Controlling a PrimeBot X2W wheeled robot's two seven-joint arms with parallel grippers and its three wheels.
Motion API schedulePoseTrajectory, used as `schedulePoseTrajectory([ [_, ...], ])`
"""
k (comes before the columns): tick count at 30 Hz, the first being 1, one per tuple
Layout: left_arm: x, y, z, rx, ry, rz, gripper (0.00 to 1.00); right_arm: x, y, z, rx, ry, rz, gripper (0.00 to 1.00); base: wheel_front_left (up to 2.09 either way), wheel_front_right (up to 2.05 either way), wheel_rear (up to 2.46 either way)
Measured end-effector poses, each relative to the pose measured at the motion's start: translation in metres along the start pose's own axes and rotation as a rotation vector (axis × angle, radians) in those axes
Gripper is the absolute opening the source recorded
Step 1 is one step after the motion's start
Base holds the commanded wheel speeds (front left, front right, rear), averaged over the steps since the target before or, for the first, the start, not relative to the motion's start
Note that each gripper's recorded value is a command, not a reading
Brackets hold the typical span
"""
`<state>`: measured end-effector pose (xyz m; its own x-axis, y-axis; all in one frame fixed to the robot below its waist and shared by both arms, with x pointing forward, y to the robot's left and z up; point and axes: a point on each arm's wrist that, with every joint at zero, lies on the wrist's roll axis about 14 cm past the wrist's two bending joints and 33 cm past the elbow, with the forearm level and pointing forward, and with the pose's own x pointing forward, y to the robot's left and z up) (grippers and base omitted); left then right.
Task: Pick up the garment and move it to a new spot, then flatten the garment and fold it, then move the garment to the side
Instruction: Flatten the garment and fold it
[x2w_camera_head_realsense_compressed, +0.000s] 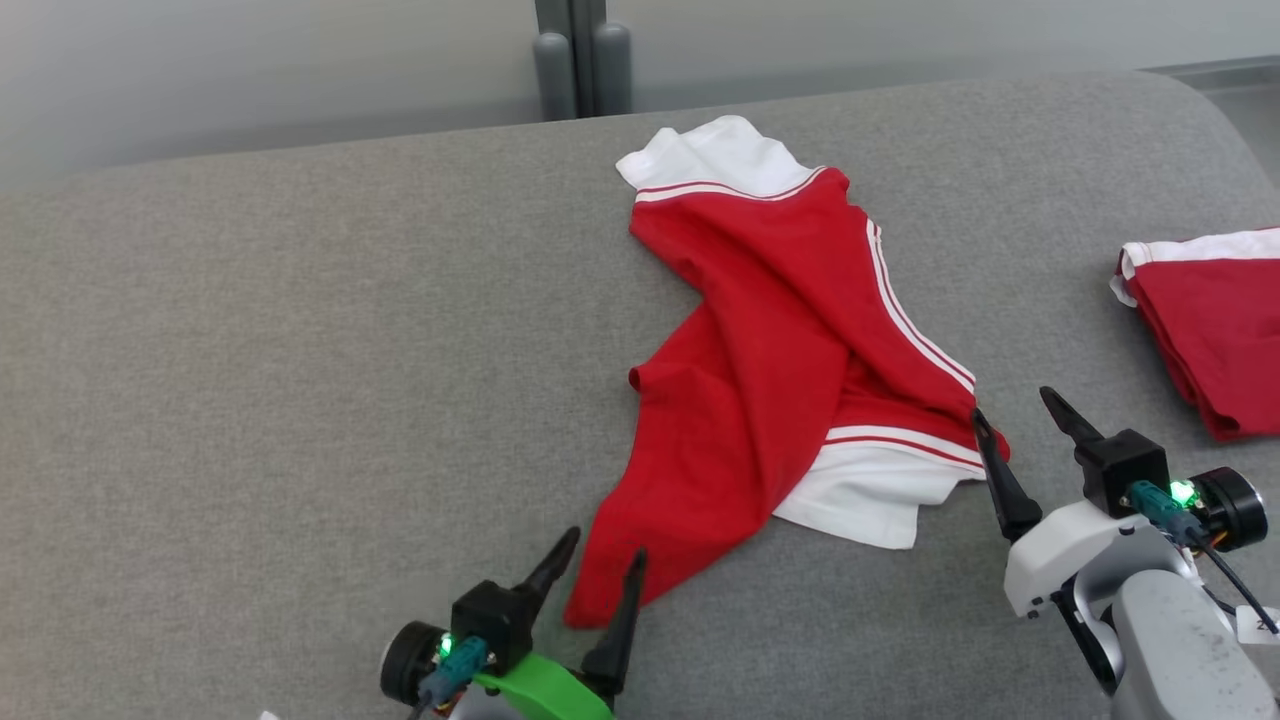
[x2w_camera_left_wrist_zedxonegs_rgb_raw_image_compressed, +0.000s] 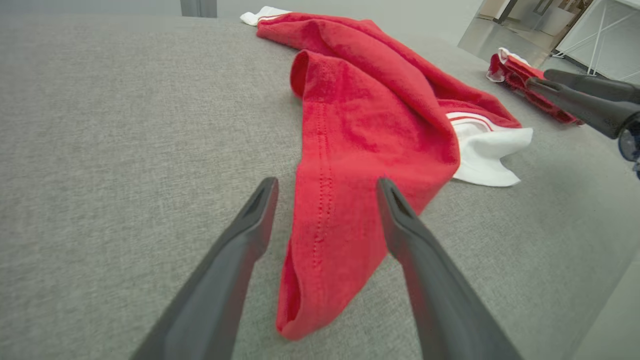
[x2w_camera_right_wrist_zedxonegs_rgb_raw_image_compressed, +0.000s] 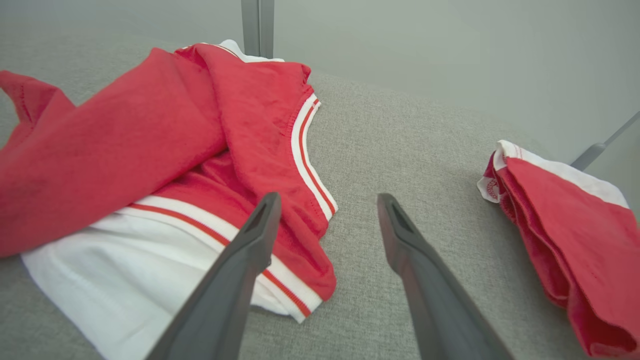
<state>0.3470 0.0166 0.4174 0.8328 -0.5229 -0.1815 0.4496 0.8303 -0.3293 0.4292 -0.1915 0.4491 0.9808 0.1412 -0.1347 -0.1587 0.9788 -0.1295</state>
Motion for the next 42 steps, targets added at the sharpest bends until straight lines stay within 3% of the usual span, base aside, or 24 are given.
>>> schedulePoseTrajectory([
  [7, 0.003, 0.004, -0.032, -0.002, 0.118, -0.021, 1.00, -0.002, 0.002, -0.002, 0.018, 0.000, -0.021, 1.00, 0.00, 0.00, 0.00],
  [8, 0.004, 0.003, -0.033, -0.009, 0.123, -0.025, 0.84, -0.002, 0.002, -0.003, 0.022, 0.001, -0.023, 1.00, 0.00, 0.00, 0.00],
  [9, 0.005, 0.001, -0.035, -0.010, 0.129, -0.031, 0.35, -0.002, 0.002, -0.003, 0.023, 0.002, -0.024, 1.00, 0.00, 0.00, 0.00],
  [10, 0.006, 0.000, -0.036, -0.013, 0.131, -0.034, 0.00, -0.002, 0.002, -0.004, 0.021, 0.004, -0.026, 1.00, 0.00, 0.00, 0.00],
  [16, 0.013, 0.005, -0.005, -0.042, 0.031, -0.013, 0.00, 0.000, 0.003, -0.002, 0.032, -0.005, -0.030, 1.00, 0.00, 0.00, 0.00],
  [22, 0.005, 0.051, 0.042, -0.086, -0.135, 0.146, 0.00, 0.004, 0.021, -0.001, 0.051, -0.008, 0.006, 1.00, 0.00, 0.00, 0.00],
  [31, -0.029, 0.135, 0.032, -0.123, -0.124, 0.435, 0.00, 0.009, 0.041, -0.002, 0.068, 0.000, 0.052, 1.00, 0.00, 0.00, 0.00],
  [38, -0.043, 0.167, 0.029, -0.099, -0.103, 0.555, 0.00, 0.005, 0.043, -0.002, 0.076, 0.003, 0.050, 1.00, 0.00, 0.00, 0.00],
  [40, -0.045, 0.167, 0.026, -0.082, -0.087, 0.558, 0.81, 0.004, 0.041, -0.001, 0.081, 0.000, 0.044, 1.00, 0.00, 0.00, 0.00],
  [41, -0.045, 0.167, 0.027, -0.063, -0.085, 0.556, 1.00, 0.003, 0.041, -0.001, 0.084, -0.001, 0.040, 1.00, 0.00, 0.00, 0.00],
  [42, -0.045, 0.168, 0.031, -0.049, -0.092, 0.559, 1.00, 0.002, 0.040, 0.000, 0.089, -0.004, 0.035, 1.00, 0.00, 0.00, 0.00],
])
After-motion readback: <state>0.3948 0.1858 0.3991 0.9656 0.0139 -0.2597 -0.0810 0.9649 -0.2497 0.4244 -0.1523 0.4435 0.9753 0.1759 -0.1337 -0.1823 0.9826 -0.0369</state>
